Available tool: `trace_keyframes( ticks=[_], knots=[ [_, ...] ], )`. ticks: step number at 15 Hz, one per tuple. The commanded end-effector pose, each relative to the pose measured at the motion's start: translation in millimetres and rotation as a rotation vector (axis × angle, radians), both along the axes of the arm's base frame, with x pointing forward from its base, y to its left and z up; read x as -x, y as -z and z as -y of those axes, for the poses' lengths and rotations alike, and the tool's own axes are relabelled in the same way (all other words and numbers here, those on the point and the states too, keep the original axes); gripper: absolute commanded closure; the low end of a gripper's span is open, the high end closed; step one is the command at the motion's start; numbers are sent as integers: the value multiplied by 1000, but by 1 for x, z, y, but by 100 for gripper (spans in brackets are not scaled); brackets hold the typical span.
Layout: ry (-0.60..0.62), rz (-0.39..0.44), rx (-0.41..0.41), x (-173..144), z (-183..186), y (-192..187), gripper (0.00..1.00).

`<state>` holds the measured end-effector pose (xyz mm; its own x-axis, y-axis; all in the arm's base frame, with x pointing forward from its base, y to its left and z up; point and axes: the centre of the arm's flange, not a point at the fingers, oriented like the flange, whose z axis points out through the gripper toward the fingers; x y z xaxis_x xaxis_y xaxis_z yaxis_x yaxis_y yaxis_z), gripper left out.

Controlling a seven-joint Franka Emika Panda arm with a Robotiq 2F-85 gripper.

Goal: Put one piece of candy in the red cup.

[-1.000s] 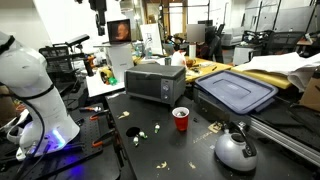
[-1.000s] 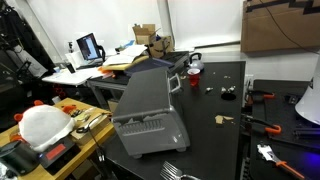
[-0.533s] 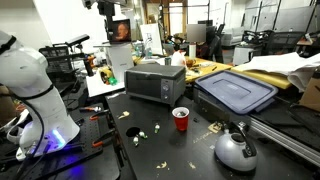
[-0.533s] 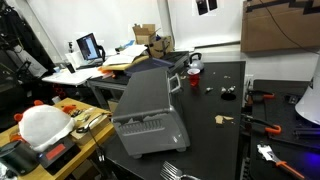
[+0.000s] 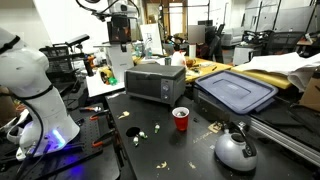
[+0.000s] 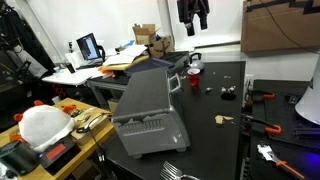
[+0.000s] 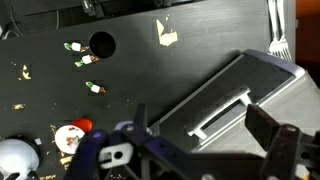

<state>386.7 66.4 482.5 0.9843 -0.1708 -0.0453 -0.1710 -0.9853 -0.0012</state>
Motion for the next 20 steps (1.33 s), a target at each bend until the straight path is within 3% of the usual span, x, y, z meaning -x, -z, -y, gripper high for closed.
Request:
trace_keyframes(
  ticks=[1,13,20],
  knots=[
    [95,18,12,-14,14,27,0],
    [328,35,45,-29,74,89,0],
    [448,-8,-3,-26,117,128,0]
  ],
)
